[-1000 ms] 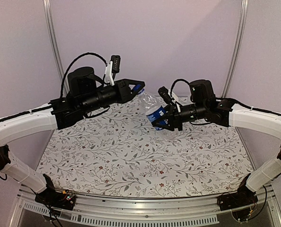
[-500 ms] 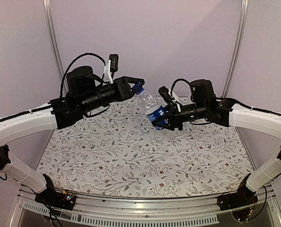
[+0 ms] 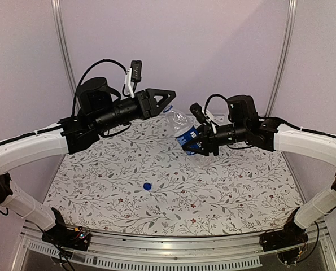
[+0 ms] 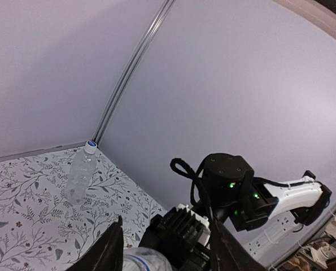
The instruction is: Unscrew the bottle caps
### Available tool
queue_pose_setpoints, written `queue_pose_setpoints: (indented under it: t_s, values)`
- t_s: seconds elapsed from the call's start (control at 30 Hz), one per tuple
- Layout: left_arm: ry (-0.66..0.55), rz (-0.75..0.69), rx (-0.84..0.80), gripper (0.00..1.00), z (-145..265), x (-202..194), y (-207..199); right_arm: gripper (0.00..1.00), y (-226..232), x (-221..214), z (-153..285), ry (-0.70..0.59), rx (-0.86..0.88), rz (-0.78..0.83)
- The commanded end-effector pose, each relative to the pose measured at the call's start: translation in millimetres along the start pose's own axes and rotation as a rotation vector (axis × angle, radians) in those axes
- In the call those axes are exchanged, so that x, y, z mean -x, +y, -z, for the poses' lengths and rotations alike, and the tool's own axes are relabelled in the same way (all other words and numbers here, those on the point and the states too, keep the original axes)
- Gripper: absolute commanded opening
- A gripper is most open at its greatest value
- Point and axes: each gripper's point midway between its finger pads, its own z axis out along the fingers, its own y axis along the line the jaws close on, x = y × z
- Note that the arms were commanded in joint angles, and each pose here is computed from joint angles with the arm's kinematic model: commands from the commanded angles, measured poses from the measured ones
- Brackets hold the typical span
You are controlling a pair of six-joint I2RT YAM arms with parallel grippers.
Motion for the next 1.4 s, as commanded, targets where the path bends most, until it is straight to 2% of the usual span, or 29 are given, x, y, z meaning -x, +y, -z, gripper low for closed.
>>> queue_pose_setpoints:
  t_s: [0.0,0.2,0.43,0.57,0.77,0.97,1.03,1.17,1.37]
  values:
    - [-0.028,-0.045,0.013,0.52,1.5,8.4,3.3,0.40,-5.3,-5.6,0.1,0.011,-0.026,-0.021]
    - [-0.050,-0.134,0.142,0.57,20.7,11.0,25.0,0.39,-12.7,-9.8,4.4,0.008,-0.074,-0.033]
    - [-0.070,-0.185,0.190,0.68,40.3,12.0,35.1,0.40,-11.4,-11.3,5.6,0.004,-0.065,-0.036]
    - [-0.057,-0.211,0.134,0.75,41.8,8.6,27.5,0.40,-9.1,-18.2,1.7,0.018,-0.037,-0.033]
    - [0.020,-0.210,-0.008,0.79,30.9,-12.0,10.4,0.40,5.7,-21.8,-2.6,0.016,0.064,-0.021]
    - [0.104,-0.170,-0.048,0.85,13.1,-30.0,10.7,0.41,19.3,-14.6,-0.9,-0.011,0.140,-0.001]
    - [0.135,-0.153,-0.064,0.84,7.2,-35.8,10.0,0.41,20.5,-13.8,-0.6,-0.013,0.148,0.002]
    - [0.185,-0.125,-0.102,0.75,-0.6,-44.5,5.8,0.41,20.3,-14.6,-0.2,-0.011,0.145,0.004]
    - [0.172,-0.116,-0.102,0.61,3.3,-42.8,6.2,0.41,19.2,-20.0,-0.9,-0.005,0.137,0.004]
